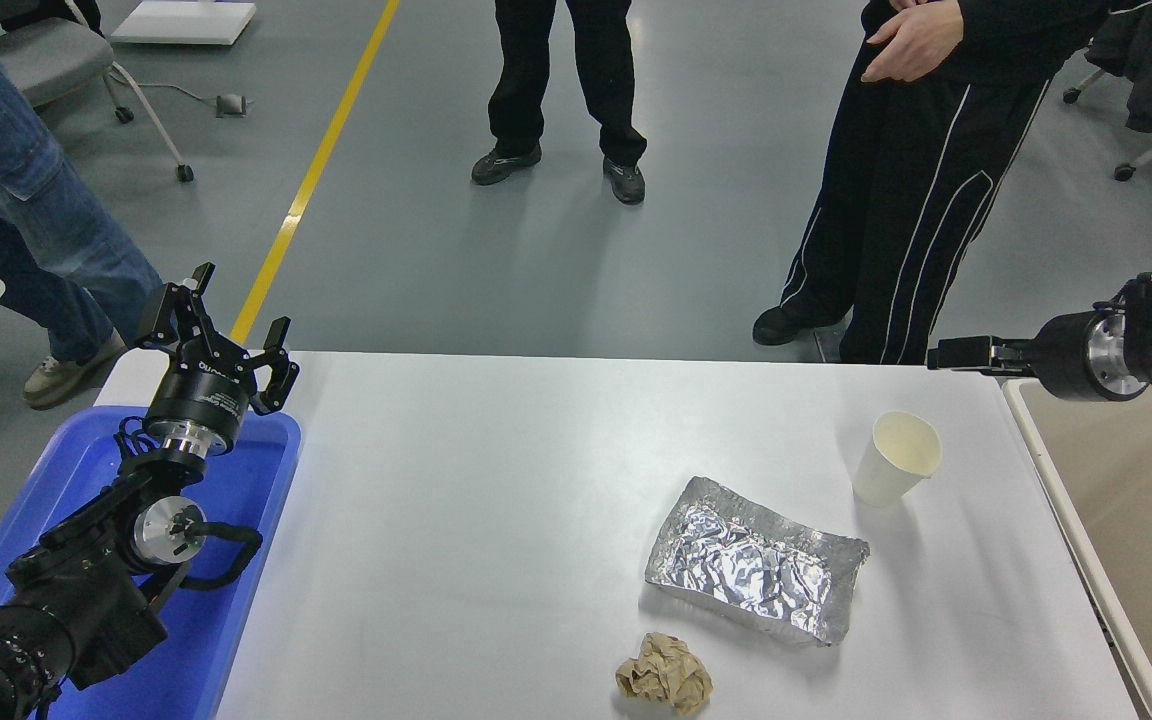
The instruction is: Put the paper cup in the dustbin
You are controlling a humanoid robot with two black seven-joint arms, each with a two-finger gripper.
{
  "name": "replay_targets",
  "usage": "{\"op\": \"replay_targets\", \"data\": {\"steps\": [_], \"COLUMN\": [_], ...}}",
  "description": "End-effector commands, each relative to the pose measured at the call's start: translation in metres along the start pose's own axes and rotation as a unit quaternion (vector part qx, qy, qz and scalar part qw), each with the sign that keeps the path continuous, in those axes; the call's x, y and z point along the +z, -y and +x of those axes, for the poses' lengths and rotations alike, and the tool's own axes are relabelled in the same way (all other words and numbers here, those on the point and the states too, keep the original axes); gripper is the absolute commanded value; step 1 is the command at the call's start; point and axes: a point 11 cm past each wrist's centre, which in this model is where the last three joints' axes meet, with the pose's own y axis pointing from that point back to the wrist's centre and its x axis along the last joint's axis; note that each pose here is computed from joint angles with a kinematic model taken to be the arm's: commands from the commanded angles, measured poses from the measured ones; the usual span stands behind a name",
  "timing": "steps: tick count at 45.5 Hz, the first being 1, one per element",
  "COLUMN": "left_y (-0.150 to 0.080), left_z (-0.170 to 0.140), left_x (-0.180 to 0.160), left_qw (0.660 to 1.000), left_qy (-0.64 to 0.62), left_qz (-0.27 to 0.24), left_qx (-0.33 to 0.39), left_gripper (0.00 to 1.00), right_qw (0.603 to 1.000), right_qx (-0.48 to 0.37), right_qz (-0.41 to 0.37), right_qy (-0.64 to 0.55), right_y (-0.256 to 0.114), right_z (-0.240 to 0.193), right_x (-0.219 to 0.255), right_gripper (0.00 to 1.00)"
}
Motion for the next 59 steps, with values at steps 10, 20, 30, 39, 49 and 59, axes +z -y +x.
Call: {"op": "replay_targets", "data": {"steps": [10, 20, 30, 39, 49, 59], "left_y": [0.0, 0.0, 0.0, 0.0, 0.0, 0.0], "left_z": [0.0, 0.0, 0.0, 0.0, 0.0, 0.0], "left_x": [0.0, 0.0, 0.0, 0.0, 0.0, 0.0], "left_qw": [1.0, 1.0, 1.0, 1.0, 1.0, 1.0], "left_qy": [0.0, 0.0, 0.0, 0.0, 0.0, 0.0], "left_qz": [0.0, 0.0, 0.0, 0.0, 0.0, 0.0], "left_qx": [0.0, 0.0, 0.0, 0.0, 0.0, 0.0], "left_gripper": [1.0, 1.0, 1.0, 1.0, 1.0, 1.0], "right_qw": [1.0, 1.0, 1.0, 0.999, 0.999, 0.999], "right_qx": [-0.017, -0.009, -0.008, -0.001, 0.0, -0.008], "right_qz": [0.001, -0.011, -0.004, -0.015, -0.017, -0.017], "right_qy": [-0.01, -0.022, -0.028, -0.035, -0.037, -0.035], "right_y": [0.019, 0.034, 0.041, 0.047, 0.049, 0.051], "right_z": [-0.031, -0.036, -0.038, -0.041, -0.045, -0.053], "right_x": [-0.002, -0.003, -0.012, -0.009, -0.008, -0.006], "right_gripper": [0.99, 0.98, 0.97, 0.93, 0.84, 0.51]}}
